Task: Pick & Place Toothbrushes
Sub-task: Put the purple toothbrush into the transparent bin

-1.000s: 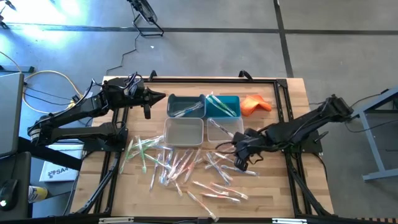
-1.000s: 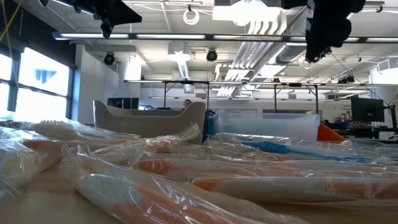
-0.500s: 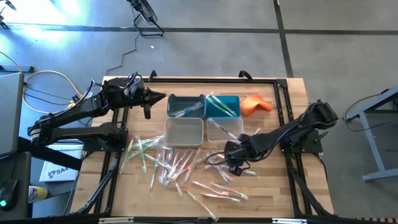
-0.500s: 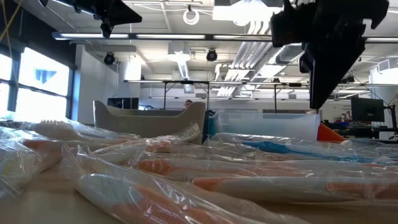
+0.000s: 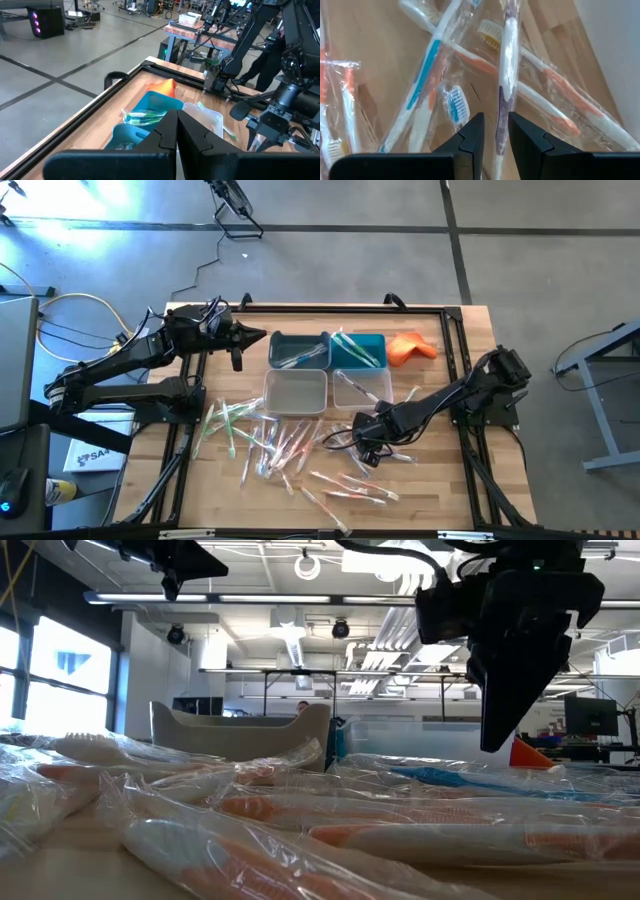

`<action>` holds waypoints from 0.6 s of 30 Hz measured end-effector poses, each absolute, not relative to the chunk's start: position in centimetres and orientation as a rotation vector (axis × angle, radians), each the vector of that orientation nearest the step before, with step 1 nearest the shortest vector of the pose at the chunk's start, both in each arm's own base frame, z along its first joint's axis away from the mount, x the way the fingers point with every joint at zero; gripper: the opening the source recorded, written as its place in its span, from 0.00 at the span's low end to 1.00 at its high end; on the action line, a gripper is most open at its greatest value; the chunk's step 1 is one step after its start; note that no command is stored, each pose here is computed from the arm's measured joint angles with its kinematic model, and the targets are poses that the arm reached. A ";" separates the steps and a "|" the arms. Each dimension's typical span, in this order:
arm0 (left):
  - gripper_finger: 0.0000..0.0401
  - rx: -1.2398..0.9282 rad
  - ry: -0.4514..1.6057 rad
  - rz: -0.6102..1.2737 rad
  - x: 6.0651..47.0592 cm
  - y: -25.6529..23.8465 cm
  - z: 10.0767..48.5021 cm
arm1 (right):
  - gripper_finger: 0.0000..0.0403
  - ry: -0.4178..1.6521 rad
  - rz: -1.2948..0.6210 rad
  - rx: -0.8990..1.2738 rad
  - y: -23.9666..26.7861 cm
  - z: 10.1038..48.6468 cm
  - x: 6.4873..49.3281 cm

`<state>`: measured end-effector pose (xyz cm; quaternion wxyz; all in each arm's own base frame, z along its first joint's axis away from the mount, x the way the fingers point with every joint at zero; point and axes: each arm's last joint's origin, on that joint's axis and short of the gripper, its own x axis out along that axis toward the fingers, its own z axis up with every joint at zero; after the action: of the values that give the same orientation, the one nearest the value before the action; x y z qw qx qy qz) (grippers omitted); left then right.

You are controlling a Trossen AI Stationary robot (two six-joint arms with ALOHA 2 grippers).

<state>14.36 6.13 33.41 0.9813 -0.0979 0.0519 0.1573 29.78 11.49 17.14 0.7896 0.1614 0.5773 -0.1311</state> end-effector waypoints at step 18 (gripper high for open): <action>0.00 -0.197 0.105 0.316 14.4 6.1 33.4 | 0.20 1.202 -0.331 0.306 11.3 17.2 29.9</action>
<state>14.36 6.13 33.40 0.9813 -0.0979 0.0521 0.1572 29.86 11.30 17.18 0.8009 0.1427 0.5607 -0.1542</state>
